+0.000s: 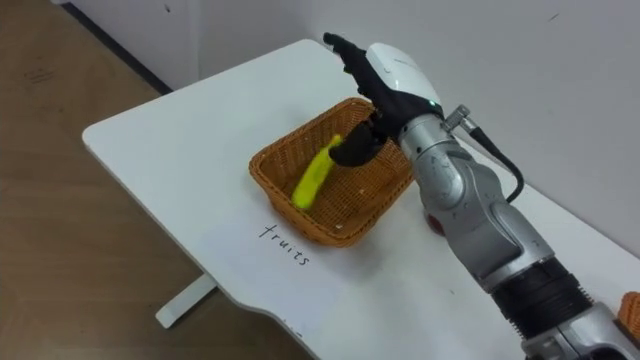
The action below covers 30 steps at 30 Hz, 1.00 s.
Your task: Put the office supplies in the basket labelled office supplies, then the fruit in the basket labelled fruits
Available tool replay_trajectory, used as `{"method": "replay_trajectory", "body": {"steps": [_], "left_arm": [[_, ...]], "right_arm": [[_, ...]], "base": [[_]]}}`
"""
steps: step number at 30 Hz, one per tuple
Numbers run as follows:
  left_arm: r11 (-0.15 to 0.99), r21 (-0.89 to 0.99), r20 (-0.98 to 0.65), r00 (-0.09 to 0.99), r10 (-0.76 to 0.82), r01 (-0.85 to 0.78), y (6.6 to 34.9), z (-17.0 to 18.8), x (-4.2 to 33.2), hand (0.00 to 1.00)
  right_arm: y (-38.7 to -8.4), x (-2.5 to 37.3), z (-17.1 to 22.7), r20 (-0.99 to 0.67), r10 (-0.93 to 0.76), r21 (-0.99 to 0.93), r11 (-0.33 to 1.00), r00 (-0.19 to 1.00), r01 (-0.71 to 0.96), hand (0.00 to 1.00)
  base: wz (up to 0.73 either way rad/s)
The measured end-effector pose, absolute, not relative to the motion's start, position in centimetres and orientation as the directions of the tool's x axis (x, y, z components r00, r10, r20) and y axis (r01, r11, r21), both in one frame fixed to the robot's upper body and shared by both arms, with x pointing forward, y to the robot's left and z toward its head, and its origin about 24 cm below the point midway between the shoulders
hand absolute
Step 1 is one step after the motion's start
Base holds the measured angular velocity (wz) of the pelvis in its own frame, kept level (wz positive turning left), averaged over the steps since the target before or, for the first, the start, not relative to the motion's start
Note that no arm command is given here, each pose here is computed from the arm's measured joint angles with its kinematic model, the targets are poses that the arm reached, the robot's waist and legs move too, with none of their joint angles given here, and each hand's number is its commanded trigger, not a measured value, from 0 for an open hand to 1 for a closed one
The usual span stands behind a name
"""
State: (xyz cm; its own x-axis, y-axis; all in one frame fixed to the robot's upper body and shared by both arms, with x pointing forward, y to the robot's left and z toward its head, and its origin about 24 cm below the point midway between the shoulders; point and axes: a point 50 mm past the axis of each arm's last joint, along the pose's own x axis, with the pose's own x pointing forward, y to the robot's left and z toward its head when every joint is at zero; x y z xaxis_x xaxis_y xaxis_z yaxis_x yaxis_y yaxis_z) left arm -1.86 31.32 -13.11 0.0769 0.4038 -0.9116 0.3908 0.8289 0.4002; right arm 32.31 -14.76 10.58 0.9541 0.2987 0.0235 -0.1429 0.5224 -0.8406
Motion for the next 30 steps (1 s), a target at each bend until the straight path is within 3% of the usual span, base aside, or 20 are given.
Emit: {"method": "replay_trajectory", "body": {"steps": [30], "left_arm": [[0.824, 0.417, -0.906, 0.107, 0.409, 0.384, 30.79, -13.35, -0.90, 0.00]], "right_arm": [[-15.35, 32.47, 9.96, -0.007, 0.272, -0.825, 0.542, 0.962, -0.159, 0.00]], "base": [[0.00]]}}
